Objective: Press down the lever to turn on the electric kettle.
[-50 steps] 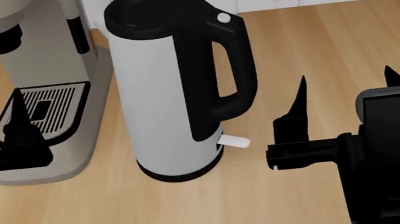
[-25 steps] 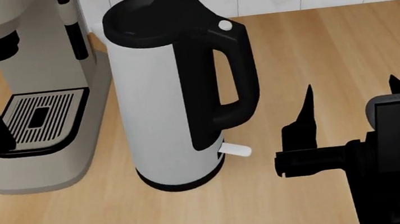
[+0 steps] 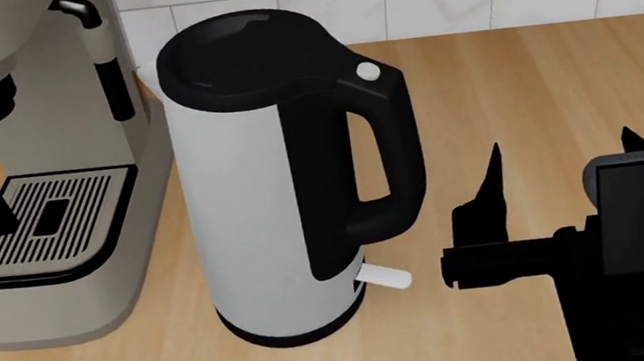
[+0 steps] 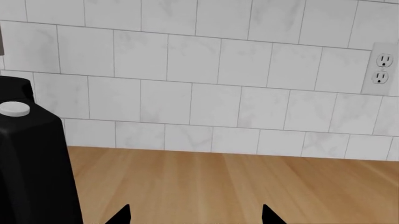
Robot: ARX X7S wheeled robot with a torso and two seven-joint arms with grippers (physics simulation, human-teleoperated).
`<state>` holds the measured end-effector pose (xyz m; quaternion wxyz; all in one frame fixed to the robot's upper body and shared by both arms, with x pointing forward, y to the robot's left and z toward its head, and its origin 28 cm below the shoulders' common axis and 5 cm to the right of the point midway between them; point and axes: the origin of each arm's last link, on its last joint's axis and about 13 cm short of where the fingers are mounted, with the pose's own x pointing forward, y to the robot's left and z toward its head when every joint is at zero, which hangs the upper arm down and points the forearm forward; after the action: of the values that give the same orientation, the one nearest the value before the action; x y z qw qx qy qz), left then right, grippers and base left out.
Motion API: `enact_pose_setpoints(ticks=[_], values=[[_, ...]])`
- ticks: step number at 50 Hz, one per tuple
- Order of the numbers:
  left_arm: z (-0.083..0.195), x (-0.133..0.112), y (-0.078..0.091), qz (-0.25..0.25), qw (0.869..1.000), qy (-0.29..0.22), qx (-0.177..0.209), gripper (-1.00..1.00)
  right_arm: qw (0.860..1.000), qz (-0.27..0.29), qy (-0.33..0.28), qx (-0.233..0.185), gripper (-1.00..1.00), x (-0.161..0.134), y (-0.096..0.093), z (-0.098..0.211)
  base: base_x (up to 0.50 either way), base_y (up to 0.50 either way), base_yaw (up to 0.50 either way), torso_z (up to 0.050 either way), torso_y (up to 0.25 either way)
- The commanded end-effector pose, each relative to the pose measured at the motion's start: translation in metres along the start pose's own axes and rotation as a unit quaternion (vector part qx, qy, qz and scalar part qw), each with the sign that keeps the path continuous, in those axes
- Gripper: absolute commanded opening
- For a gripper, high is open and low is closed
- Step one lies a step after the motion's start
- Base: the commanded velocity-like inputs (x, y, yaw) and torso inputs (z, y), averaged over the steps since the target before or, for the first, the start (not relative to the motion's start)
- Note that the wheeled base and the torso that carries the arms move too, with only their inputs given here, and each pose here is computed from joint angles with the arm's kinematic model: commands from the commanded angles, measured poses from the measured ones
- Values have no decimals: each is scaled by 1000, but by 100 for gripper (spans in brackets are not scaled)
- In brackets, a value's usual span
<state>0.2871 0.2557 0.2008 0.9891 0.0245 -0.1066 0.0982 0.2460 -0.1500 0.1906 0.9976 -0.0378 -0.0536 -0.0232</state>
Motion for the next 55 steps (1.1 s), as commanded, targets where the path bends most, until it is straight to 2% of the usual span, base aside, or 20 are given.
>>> enact_pose_setpoints(ticks=[1,8,14,16,21,28,33,34,38,40,47,55], values=[[-2,-2,-11,-56,998,8,-30,100,1000,1,1,-2,100,-1,0,0,11,-3,-3,0,0],[-6,-8,-12,-62,998,11,-25,100,1000,2,2,-3,100,-1,1,-1,0,-1,-2,0,0],[-6,-32,-7,-96,995,16,-34,100,1000,1,2,-3,100,-1,1,-1,-2,-2,-2,0,0],[-10,-45,-3,-85,996,-2,-16,100,1000,-1,2,0,100,-2,0,-1,0,-3,-2,0,0],[-18,-66,1,-99,995,-5,-4,100,1000,-2,2,1,100,-2,0,-2,0,-3,-2,0,0],[-21,-87,10,-106,994,-11,-5,100,1000,-1,3,4,100,-3,0,-6,0,-2,-2,0,0],[-26,-90,13,-106,994,-6,1,100,1000,7,-1,3,100,-7,1,-7,0,-1,0,0,0],[-27,-89,13,-104,995,-4,0,100,1000,8,-1,1,-100,-8,2,-9,0,0,0,0,0],[-28,-87,13,-100,995,-4,4,100,1000,12,-3,-1,-100,-10,3,-11,0,0,0,0,0],[-29,-86,12,-101,995,-2,5,100,999,33,7,19,-100,-13,3,-14,0,0,0,0,0],[-29,-81,12,-97,995,-2,5,100,997,68,27,32,-100,-21,6,-23,0,0,0,0,0],[-28,-81,15,-91,996,0,2,100,993,101,56,31,-100,-14,16,-42,0,0,0,0,0]])
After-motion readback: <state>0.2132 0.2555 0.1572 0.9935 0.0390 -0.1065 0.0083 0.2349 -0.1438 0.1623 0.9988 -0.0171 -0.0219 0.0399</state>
